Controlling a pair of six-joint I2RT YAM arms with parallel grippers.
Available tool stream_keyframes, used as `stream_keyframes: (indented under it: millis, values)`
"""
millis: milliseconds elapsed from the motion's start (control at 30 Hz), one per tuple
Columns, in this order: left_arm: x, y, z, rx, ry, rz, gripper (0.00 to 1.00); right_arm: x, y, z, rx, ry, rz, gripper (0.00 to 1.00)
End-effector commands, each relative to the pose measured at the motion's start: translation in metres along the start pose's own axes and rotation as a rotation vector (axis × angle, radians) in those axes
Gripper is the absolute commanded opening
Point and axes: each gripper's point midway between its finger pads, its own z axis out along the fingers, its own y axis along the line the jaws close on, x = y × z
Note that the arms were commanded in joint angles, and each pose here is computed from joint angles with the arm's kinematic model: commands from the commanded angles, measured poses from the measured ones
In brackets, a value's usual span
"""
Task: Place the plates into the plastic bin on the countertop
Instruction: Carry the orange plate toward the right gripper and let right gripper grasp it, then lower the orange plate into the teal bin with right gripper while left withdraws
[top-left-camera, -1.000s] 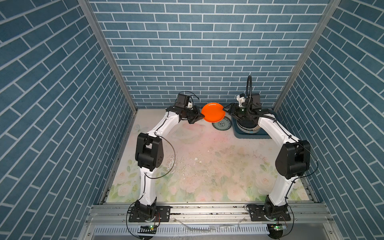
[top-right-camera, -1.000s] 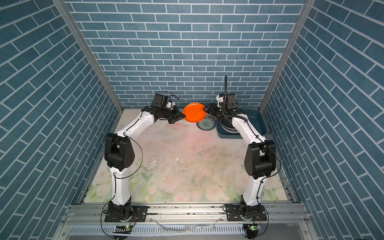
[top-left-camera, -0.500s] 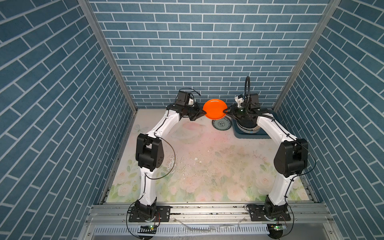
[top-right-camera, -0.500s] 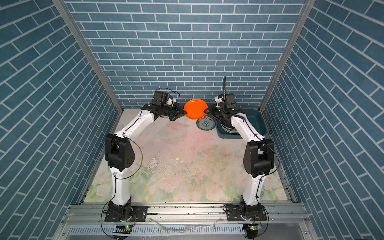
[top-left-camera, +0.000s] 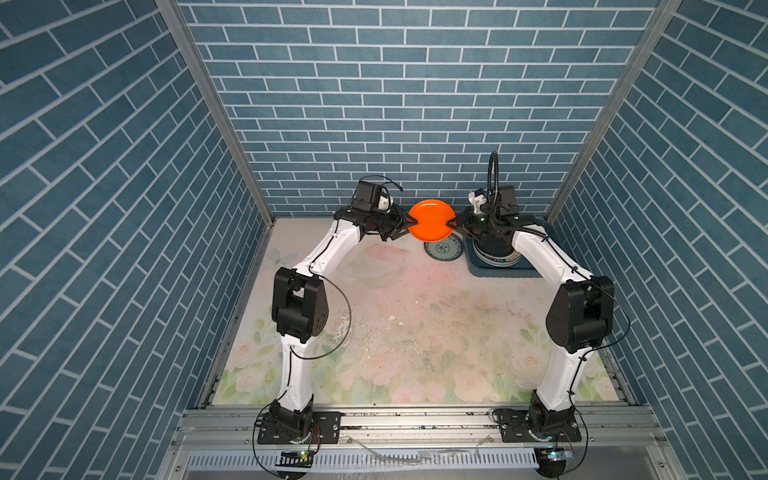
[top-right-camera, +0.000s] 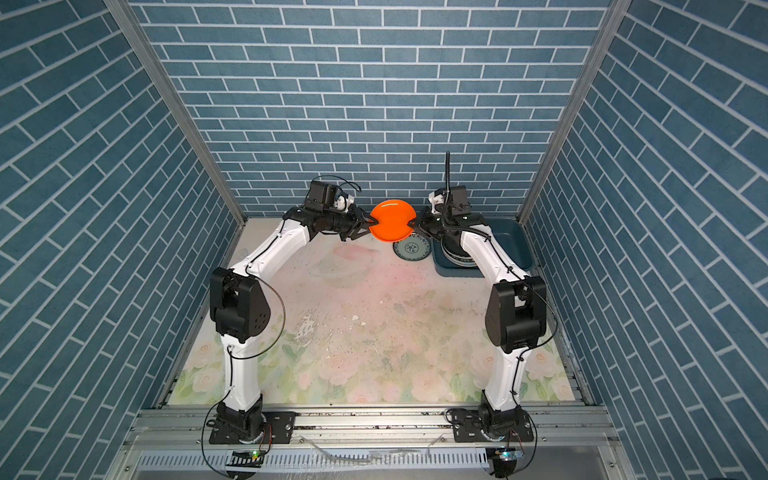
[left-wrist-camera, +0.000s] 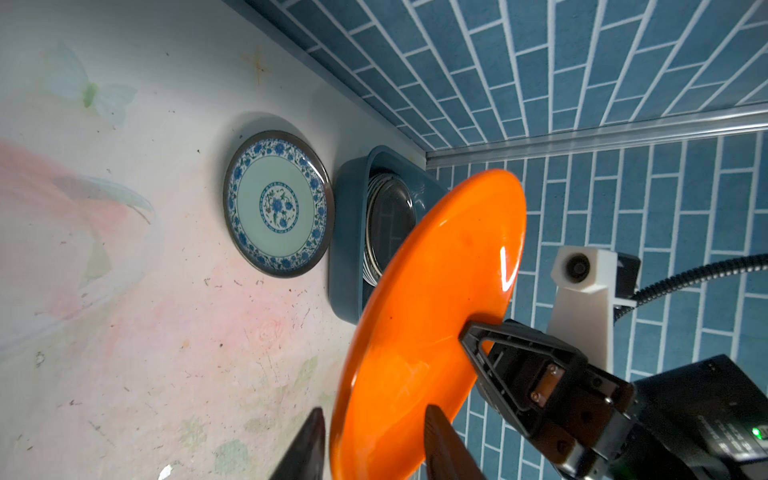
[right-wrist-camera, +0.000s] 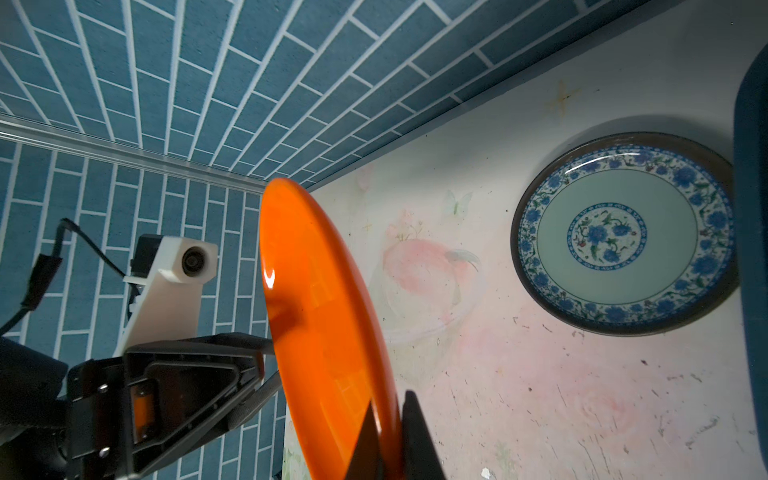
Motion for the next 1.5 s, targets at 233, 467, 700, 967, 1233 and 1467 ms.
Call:
stream_keyframes:
  millis: [233,467,700,967,1233,1467]
  values:
    - [-0.016,-0.03,-0.034,0.052,-0.135,0.085,0.8,-0.021,-0.004,-0.015,0.011,-0.065,0.018,0.0]
    - [-0.026,-0.037,-0.065,0.078,-0.256,0.127,0.85,-0.044,-0.048,-0.052,0.086,-0.169,0.094,0.0]
    - [-0.032,-0.059,-0.104,0.123,-0.373,0.21,0.9,-0.049,-0.102,-0.094,0.212,-0.248,0.176,0.0]
    - [-0.035,-0.068,-0.149,0.097,-0.476,0.291,0.95,-0.046,-0.155,-0.118,0.309,-0.297,0.248,0.0]
    - [-0.033,-0.061,-0.171,0.052,-0.521,0.294,0.95,-0.054,-0.196,-0.129,0.331,-0.329,0.305,0.0]
    - [-0.037,-0.065,-0.185,0.047,-0.566,0.299,0.95,-0.064,-0.22,-0.112,0.303,-0.3,0.323,0.0]
